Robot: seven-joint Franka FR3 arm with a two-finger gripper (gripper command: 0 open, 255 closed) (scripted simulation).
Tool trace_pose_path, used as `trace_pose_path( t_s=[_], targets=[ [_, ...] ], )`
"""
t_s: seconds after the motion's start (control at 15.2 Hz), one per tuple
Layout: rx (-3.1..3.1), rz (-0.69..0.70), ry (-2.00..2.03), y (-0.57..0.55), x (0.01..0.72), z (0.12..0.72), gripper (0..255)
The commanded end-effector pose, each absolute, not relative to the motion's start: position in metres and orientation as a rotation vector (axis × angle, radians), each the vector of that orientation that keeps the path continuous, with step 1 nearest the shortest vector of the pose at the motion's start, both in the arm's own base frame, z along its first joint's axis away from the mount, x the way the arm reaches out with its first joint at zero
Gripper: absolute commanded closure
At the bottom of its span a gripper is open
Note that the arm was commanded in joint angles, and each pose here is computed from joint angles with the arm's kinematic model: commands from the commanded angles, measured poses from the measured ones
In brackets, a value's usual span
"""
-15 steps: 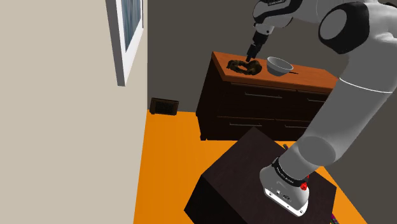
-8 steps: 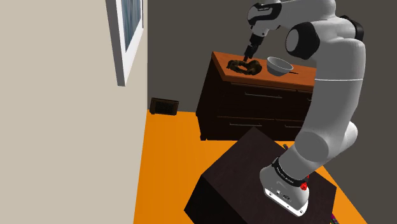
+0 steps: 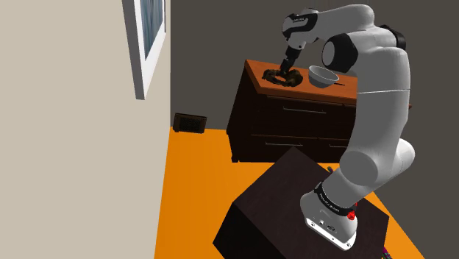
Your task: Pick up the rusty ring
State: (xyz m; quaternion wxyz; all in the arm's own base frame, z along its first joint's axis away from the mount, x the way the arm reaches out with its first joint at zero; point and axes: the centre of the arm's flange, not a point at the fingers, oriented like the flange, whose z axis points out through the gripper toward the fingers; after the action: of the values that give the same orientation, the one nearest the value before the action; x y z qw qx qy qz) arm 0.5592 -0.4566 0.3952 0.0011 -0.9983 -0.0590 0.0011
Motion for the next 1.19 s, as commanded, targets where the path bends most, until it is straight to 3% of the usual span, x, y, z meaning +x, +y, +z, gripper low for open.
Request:
trace_pose_path(
  t_s=[0.0, 0.07, 0.13, 0.73, 1.12],
  targets=[
    [-3.134, 0.003, -0.185, -0.457, 0.559, 0.388, 0],
    [-3.134, 0.003, -0.185, -0.457, 0.559, 0.388, 0],
    [-3.134, 0.003, -0.185, -0.457, 0.559, 0.388, 255],
    [-3.134, 0.003, -0.185, -0.457, 0.559, 0.388, 255],
    [-3.134, 0.003, -0.185, -0.457, 0.559, 0.419, 255]
  ],
)
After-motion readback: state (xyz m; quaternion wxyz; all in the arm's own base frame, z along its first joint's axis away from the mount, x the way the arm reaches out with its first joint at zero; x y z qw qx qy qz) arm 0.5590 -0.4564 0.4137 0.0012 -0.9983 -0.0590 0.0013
